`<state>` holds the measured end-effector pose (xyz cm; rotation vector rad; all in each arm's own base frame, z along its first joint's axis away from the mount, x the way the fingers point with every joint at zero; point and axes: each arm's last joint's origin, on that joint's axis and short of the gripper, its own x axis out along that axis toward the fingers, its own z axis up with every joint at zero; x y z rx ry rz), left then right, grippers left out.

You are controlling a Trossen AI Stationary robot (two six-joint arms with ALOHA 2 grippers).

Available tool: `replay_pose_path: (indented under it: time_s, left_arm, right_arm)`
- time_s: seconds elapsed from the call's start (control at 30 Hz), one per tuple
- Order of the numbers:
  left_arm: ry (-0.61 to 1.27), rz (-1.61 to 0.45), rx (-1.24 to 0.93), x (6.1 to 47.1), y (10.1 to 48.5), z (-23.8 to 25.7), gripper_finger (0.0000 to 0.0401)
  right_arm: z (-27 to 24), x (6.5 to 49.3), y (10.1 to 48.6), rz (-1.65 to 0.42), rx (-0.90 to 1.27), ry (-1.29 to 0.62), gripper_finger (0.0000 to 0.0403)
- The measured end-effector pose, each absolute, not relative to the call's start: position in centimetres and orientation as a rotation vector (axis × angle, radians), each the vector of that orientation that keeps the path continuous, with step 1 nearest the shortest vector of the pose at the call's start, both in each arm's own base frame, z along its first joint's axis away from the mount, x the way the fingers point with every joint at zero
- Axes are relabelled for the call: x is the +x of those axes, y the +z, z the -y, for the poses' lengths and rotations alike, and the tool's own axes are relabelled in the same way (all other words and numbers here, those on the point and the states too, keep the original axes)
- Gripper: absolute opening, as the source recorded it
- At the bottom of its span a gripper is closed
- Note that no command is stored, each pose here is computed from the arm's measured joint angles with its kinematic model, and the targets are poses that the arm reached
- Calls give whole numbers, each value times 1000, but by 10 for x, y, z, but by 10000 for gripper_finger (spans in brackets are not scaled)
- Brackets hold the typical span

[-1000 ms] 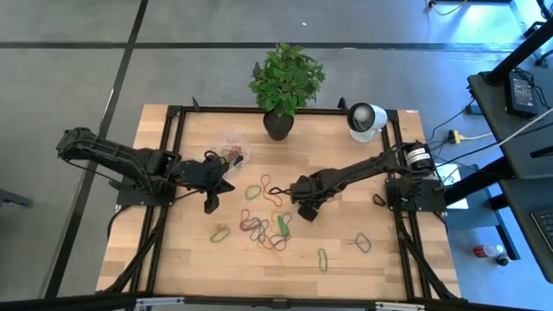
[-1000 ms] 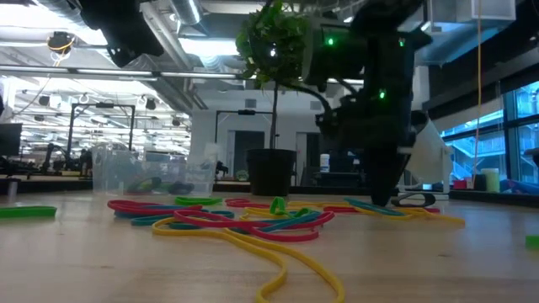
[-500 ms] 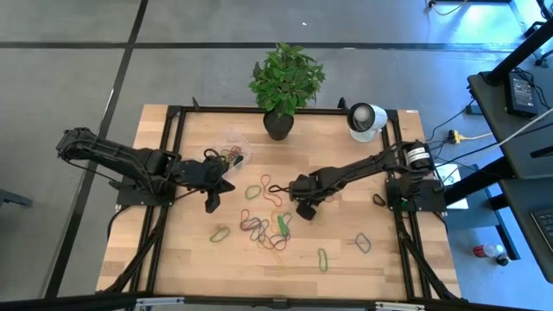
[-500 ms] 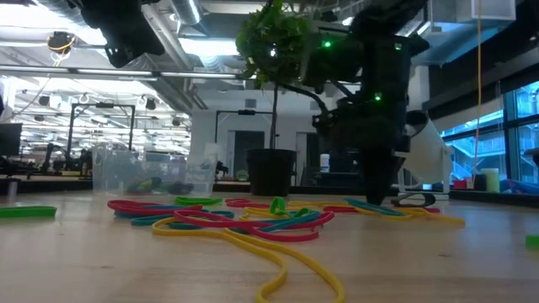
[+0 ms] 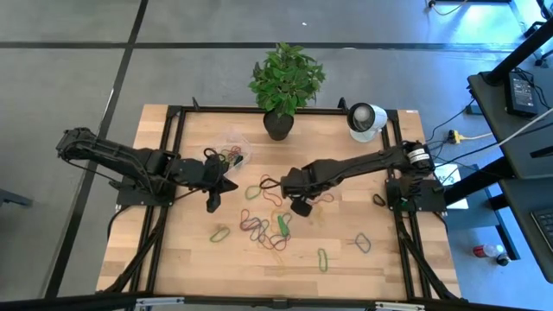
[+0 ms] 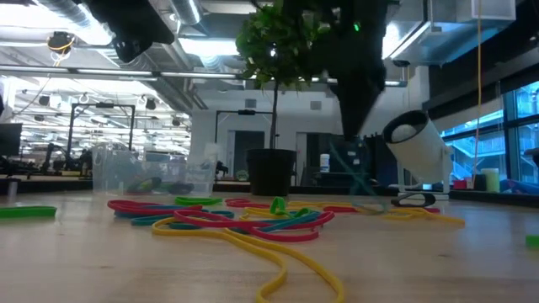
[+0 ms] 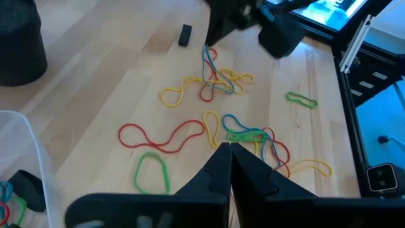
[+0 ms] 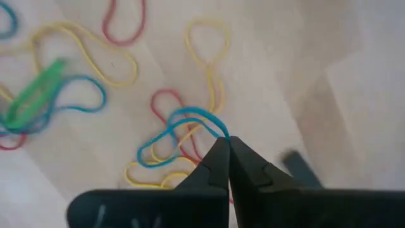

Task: Pick and place rubber bands into bin
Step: Put the blue rubber band into the transparent bin

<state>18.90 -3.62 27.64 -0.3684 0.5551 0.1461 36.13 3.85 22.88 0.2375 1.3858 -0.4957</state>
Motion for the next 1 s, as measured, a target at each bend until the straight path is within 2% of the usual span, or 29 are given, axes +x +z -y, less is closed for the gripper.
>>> replay_pose_path:
  time_s: [0.23,0.4,0.77,0.87,1.0]
  left_arm:
    - [146,-555,-367,189,276,36,11]
    - [142,-526,-327,190,279,36,49]
    - [87,-335,-76,207,293,38,192]
    - [108,-327,-57,216,290,36,212]
    - [110,-345,-63,229,282,33,214]
  right_arm:
    - [-39,378,290,-1211,226,-452,1]
    - [-39,388,322,-1048,223,-417,1]
    - [-43,411,341,-774,245,-312,1]
    - [-47,416,346,-709,242,-274,1]
    - [-50,421,351,-639,249,-251,1]
